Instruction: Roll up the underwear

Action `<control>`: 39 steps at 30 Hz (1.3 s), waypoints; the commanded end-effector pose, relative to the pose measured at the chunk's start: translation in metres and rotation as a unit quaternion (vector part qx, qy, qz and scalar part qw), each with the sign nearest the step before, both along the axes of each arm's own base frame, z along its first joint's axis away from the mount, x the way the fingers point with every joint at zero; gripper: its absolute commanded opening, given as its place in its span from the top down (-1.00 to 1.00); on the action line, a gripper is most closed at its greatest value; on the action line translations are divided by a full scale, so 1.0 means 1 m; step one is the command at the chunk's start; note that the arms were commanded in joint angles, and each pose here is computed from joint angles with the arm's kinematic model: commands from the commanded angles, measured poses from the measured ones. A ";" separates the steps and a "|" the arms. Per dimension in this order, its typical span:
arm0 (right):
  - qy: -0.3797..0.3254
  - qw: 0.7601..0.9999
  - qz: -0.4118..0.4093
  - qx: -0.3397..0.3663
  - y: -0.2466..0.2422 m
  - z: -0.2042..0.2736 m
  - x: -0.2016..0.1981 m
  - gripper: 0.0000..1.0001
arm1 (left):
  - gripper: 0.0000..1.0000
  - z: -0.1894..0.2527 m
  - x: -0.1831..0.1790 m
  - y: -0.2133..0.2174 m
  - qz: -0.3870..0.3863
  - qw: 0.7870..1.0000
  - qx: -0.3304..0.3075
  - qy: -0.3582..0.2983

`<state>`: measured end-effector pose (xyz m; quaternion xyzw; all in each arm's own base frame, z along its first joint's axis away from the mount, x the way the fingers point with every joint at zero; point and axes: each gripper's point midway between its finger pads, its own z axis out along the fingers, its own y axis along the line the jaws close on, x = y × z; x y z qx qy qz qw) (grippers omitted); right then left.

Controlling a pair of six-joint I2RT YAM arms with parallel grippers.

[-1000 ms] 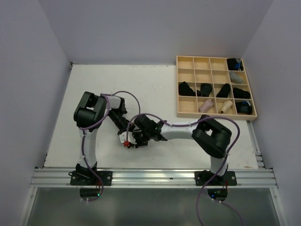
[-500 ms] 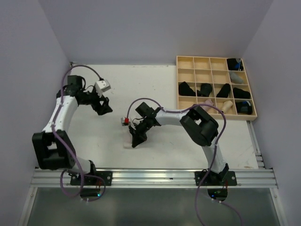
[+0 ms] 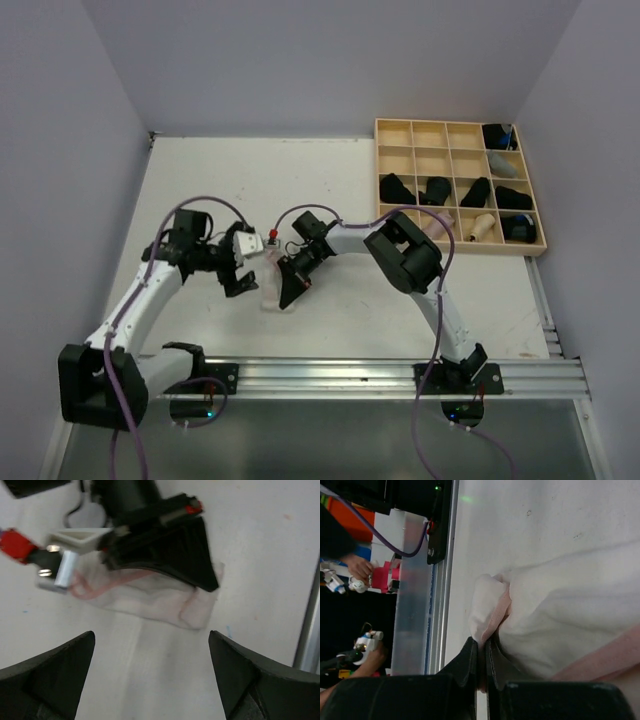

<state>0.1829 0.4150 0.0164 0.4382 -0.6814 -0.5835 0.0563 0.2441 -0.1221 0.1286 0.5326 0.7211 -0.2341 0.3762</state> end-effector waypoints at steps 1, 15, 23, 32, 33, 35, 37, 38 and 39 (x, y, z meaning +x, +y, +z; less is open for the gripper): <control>0.024 0.998 -0.024 -0.052 -0.005 -0.029 0.003 1.00 | -0.97 -0.019 -0.020 -0.006 -0.034 0.994 0.061 -0.089; 0.065 0.994 -0.046 -0.072 -0.014 -0.046 0.004 1.00 | -0.40 -0.082 -0.050 -0.047 -0.128 0.978 0.120 -0.111; 0.074 0.993 -0.050 -0.071 -0.014 -0.048 0.006 1.00 | -0.20 -0.104 -0.049 -0.051 -0.157 0.969 0.157 -0.110; 0.071 0.993 -0.062 -0.071 -0.011 -0.047 0.017 0.96 | 0.74 -0.128 -0.087 -0.043 -0.246 0.950 0.195 -0.004; 0.070 0.993 -0.063 -0.072 -0.010 -0.047 0.018 0.95 | 1.00 -0.129 -0.079 -0.043 -0.233 0.952 0.200 -0.019; 0.065 0.993 -0.064 -0.072 -0.010 -0.044 0.020 0.82 | 1.00 -0.137 -0.080 -0.039 -0.210 0.954 0.213 -0.014; 0.040 0.994 -0.071 -0.068 -0.008 -0.036 0.028 0.39 | 1.00 -0.143 -0.087 -0.033 -0.225 0.947 0.227 0.007; 0.030 0.994 -0.075 -0.067 -0.008 -0.032 0.031 0.34 | 1.00 -0.146 -0.096 -0.029 -0.236 0.943 0.234 0.034; 0.014 0.994 -0.085 -0.070 -0.009 -0.029 0.038 0.21 | 1.00 -0.153 -0.104 -0.027 -0.231 0.941 0.238 0.069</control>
